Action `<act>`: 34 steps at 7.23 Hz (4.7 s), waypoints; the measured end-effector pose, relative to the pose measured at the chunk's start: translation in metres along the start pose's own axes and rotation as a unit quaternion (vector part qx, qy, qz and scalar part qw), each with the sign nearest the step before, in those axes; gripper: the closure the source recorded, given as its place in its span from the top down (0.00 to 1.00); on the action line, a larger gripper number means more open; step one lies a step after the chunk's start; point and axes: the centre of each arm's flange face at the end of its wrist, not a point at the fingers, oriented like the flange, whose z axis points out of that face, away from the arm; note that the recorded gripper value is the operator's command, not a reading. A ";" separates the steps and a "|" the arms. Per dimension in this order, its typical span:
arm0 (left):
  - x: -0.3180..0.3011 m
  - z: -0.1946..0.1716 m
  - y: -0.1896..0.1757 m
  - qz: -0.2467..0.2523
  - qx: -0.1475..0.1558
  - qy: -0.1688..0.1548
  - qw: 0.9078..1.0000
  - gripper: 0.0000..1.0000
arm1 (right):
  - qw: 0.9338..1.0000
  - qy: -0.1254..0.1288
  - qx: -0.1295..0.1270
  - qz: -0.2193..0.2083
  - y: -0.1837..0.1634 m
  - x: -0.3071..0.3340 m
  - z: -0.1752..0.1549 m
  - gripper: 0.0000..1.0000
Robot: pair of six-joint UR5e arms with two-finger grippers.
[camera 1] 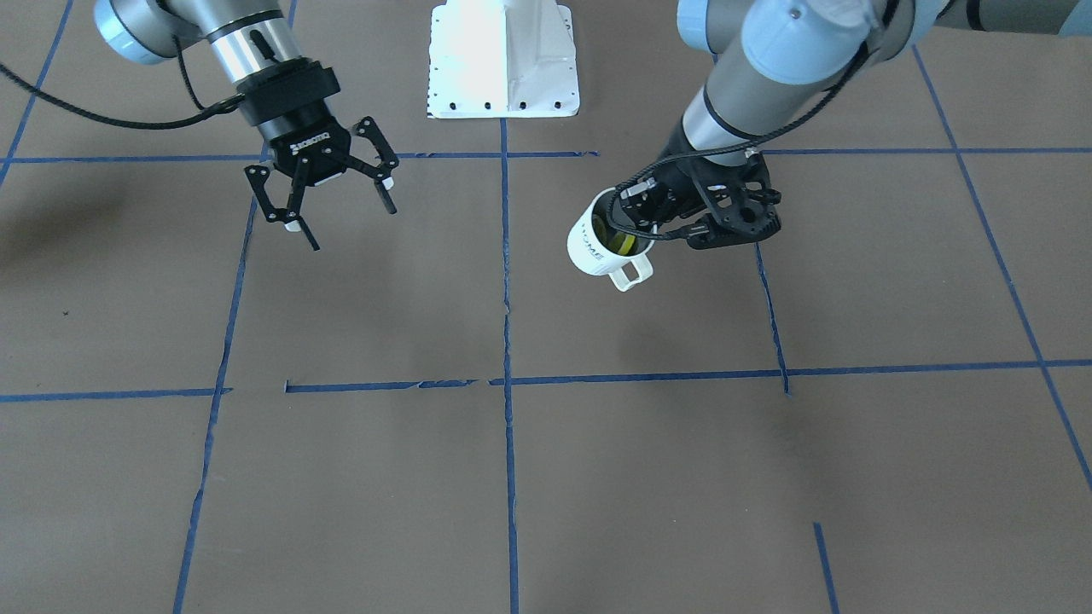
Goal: Left arm hands cup to right arm to dump lemon
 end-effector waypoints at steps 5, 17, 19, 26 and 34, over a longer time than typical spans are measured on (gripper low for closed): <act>0.094 0.003 0.033 0.002 -0.021 0.021 1.000 0.00 | 0.998 -0.011 0.057 -0.003 0.030 -0.075 -0.014 1.00; 0.144 0.007 0.093 0.010 -0.026 0.039 0.999 0.03 | 0.998 0.003 0.061 -0.033 0.044 -0.086 -0.012 0.86; 0.145 0.007 0.095 0.009 -0.028 0.040 0.999 0.57 | 0.997 0.010 0.066 -0.042 0.046 -0.087 -0.013 0.49; 0.137 -0.028 0.095 0.022 -0.007 0.082 0.996 1.00 | 0.995 0.061 0.066 -0.043 0.073 -0.033 -0.034 0.43; 0.105 -0.006 0.080 0.014 0.013 0.073 0.997 1.00 | 0.982 0.088 -0.010 0.166 0.085 0.225 -0.124 0.39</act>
